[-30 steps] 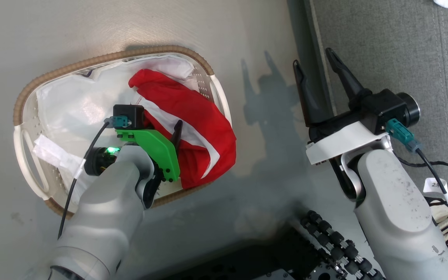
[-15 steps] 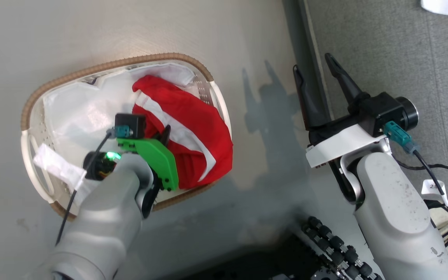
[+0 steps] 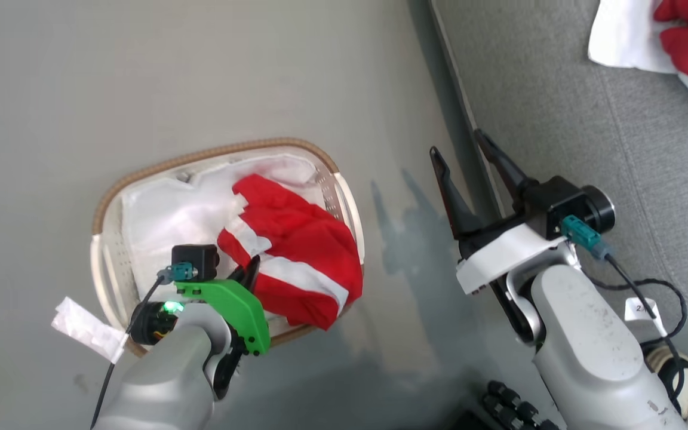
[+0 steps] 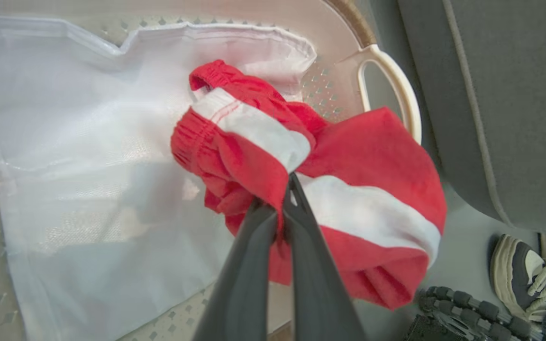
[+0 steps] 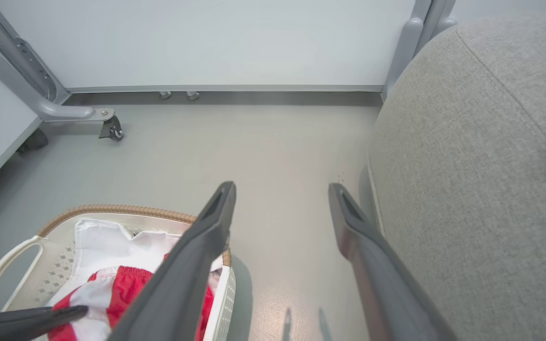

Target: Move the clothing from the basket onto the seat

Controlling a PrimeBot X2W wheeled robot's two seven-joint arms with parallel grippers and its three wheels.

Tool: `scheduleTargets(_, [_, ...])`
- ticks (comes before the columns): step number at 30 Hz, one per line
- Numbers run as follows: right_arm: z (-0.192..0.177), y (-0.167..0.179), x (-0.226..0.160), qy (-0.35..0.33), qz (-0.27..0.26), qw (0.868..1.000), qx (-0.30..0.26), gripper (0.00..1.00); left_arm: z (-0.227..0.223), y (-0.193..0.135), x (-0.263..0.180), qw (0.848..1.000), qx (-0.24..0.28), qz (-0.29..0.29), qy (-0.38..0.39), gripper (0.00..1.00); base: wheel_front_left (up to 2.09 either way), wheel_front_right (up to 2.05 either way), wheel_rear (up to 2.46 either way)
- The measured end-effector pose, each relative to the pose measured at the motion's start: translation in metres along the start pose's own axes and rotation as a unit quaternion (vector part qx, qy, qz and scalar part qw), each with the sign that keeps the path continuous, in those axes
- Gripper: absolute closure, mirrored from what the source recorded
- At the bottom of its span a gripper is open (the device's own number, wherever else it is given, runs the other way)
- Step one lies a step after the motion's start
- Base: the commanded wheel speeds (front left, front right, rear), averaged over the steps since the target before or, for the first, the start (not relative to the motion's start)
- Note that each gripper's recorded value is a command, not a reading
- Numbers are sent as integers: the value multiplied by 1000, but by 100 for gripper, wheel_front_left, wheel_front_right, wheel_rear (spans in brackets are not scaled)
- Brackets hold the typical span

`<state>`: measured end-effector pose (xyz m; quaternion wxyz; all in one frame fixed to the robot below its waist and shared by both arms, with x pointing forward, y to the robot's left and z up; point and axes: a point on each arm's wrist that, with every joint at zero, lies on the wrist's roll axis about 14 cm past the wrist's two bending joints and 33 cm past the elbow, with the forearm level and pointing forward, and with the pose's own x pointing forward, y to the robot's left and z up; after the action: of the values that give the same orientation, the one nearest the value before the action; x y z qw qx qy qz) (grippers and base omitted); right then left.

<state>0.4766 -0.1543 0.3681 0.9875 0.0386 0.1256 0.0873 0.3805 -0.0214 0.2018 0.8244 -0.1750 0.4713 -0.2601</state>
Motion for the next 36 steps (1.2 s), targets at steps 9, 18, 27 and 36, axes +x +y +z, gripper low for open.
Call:
scheduleTargets(9, [15, 20, -25, -11, 13, 1000, 6, 0, 49, -2, -45, 995, 16, 15, -98, 100, 0, 0, 0])
scheduleTargets(18, [29, 45, -47, -26, 36, 999, 6, 0, 96, -23, -105, 973, 78, 17, -218, 100, 0, 0, 0])
scheduleTargets(27, [47, 70, -65, -51, 65, 997, 5, 0, 142, -52, -163, 936, 116, 13, -333, 100, 0, 0, 0])
scheduleTargets(36, [63, 83, -84, -76, 78, 994, 1, 0, 181, -90, -217, 891, 152, -7, -428, 100, 0, 0, 0])
